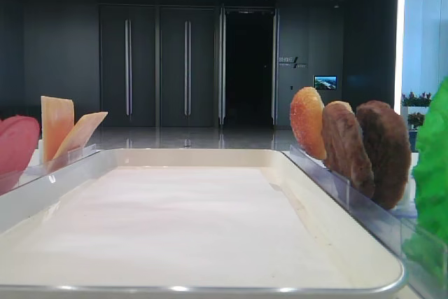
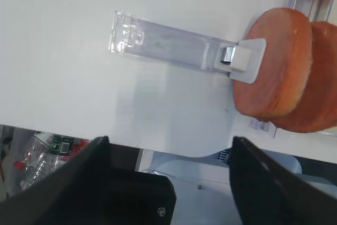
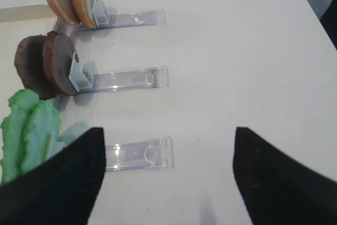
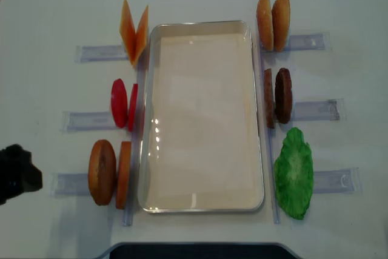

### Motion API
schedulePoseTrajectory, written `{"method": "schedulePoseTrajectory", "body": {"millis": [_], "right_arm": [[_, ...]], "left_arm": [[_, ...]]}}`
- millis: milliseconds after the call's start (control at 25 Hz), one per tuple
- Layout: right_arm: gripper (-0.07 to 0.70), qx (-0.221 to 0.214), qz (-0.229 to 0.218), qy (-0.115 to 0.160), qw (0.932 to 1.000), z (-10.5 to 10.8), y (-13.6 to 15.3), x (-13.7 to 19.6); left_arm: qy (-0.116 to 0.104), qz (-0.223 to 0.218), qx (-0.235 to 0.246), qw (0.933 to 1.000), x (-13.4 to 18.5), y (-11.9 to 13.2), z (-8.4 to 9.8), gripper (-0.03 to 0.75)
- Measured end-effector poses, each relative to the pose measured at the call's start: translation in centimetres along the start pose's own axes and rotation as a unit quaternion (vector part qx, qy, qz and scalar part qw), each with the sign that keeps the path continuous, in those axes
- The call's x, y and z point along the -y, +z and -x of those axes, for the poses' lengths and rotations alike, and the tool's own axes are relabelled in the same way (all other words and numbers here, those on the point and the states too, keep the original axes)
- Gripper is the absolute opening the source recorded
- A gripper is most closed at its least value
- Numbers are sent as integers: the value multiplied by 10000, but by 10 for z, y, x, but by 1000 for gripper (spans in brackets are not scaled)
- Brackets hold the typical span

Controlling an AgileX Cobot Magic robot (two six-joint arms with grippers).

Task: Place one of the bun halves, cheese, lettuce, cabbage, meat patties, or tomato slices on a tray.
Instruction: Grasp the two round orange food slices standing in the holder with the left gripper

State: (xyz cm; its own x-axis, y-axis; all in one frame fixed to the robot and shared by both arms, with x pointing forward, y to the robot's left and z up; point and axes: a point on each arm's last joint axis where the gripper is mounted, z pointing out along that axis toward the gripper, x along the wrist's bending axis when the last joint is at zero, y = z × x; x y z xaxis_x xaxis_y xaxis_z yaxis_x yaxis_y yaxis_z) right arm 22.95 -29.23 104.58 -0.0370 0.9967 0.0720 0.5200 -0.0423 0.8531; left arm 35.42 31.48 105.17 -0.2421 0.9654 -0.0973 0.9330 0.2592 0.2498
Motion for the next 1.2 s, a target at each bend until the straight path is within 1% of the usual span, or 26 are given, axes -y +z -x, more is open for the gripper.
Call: {"method": "schedulePoseTrajectory", "body": {"millis": [160, 360, 440, 560, 680, 1000, 1200], "right_arm": [[514, 0, 0, 0, 10000, 0, 0, 0], [514, 0, 0, 0, 10000, 0, 0, 0], [514, 0, 0, 0, 10000, 0, 0, 0], [514, 0, 0, 0, 10000, 0, 0, 0], [514, 0, 0, 0, 10000, 0, 0, 0], [514, 0, 0, 0, 10000, 0, 0, 0], [514, 0, 0, 0, 10000, 0, 0, 0]], "left_arm": [[16, -126, -5, 9999, -25, -1, 3, 515], [17, -113, 8, 9999, -48, -6, 5, 507], [16, -108, 45, 9999, -49, -6, 6, 507], [122, -204, 40, 9997, -53, -2, 6, 507], [174, -246, 38, 9995, -54, -1, 6, 504], [186, -248, 38, 9995, -54, -1, 6, 503], [113, -247, 16, 9996, -54, -1, 6, 503]]}}
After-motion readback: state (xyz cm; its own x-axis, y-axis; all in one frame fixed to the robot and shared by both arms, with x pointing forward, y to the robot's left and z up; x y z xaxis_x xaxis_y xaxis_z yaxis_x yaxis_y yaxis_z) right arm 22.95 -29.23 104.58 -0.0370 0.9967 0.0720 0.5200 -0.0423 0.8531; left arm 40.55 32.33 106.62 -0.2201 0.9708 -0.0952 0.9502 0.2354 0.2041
